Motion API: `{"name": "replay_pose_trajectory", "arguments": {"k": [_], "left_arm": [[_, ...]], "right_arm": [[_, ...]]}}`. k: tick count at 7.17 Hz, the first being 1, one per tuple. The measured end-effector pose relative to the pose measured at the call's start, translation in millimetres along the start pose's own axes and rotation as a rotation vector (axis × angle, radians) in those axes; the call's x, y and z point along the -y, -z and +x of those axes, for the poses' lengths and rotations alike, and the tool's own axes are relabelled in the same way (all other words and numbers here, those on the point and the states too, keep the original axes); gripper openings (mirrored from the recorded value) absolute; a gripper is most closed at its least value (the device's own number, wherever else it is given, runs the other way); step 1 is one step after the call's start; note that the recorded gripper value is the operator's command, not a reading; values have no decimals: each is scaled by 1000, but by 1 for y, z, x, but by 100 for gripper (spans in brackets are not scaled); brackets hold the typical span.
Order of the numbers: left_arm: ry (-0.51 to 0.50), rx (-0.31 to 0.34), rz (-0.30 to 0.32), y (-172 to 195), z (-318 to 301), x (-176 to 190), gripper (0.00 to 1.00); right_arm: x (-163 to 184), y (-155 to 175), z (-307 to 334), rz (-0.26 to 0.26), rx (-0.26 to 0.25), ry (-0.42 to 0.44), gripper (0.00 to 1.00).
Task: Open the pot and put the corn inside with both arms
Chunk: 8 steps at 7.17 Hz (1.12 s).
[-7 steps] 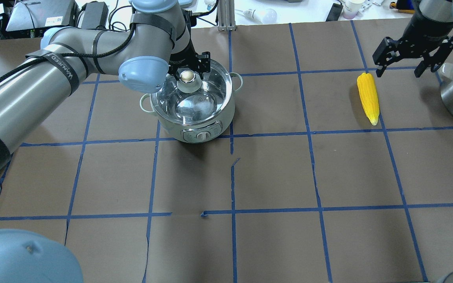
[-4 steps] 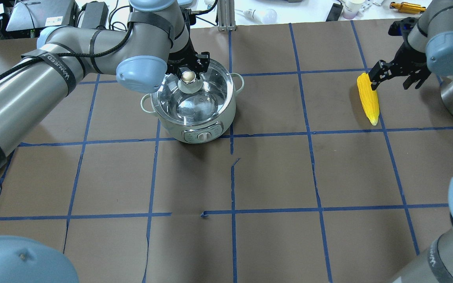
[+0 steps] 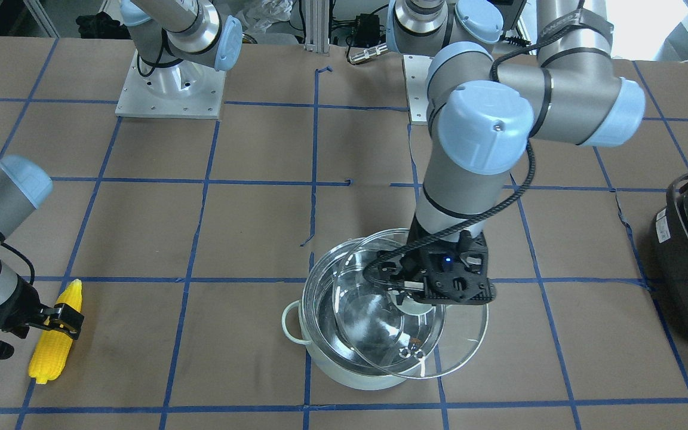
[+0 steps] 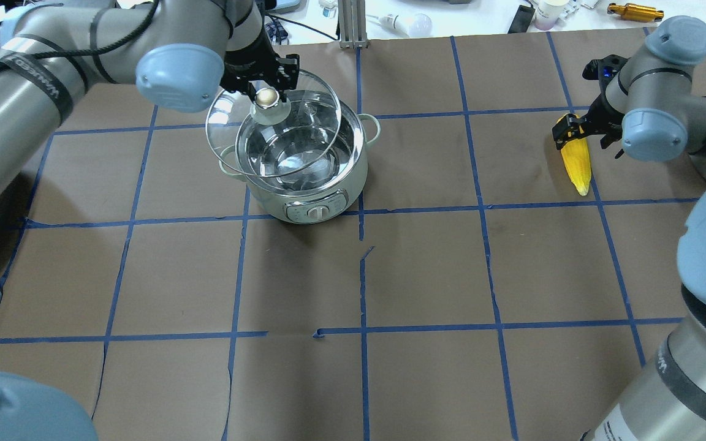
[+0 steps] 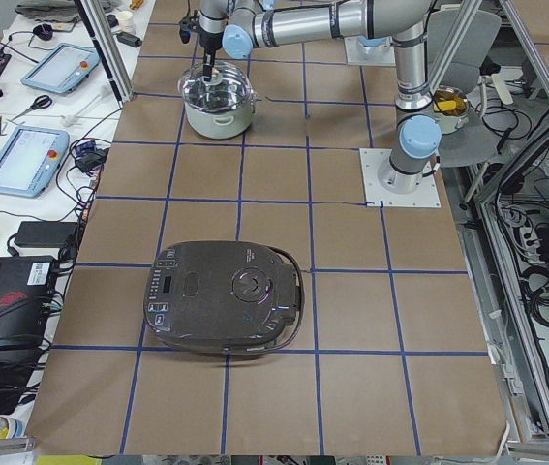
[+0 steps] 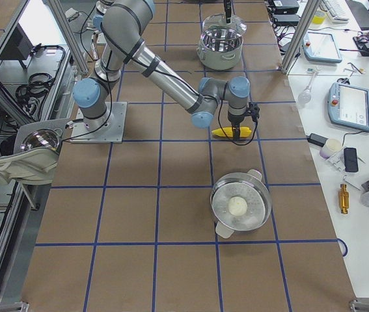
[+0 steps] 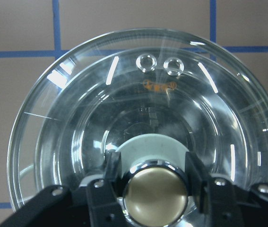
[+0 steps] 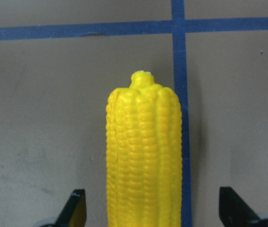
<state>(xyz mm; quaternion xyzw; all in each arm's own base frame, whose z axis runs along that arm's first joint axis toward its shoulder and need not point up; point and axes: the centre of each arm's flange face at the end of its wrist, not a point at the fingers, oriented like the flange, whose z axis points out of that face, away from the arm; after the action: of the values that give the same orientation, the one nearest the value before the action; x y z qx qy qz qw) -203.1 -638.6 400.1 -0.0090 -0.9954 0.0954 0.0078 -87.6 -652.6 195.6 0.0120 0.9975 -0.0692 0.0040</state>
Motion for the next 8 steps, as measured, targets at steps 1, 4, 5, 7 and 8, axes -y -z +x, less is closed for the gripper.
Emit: {"name": "replay_pose_trajectory", "arguments": {"k": [1,4,5,7,8], "left_arm": [[-17,14,-18,12,-45,7,33],[-45,28,-84,-2,-185,-3,31],[-41,27,-100,-14,-216,-13,30],[-32,15,-102,-61,-277,-41,30],[-40,-3,-82,-91,-292,-61,30]], "right_arm": [[0,-6,-1,4,4,-1,11],[-1,-8,-2,17,1,-1,0],[0,-2,-4,27,-2,1,0],[9,27,-18,49,-13,24,0],[22,51,-39,48,-14,43,0]]}}
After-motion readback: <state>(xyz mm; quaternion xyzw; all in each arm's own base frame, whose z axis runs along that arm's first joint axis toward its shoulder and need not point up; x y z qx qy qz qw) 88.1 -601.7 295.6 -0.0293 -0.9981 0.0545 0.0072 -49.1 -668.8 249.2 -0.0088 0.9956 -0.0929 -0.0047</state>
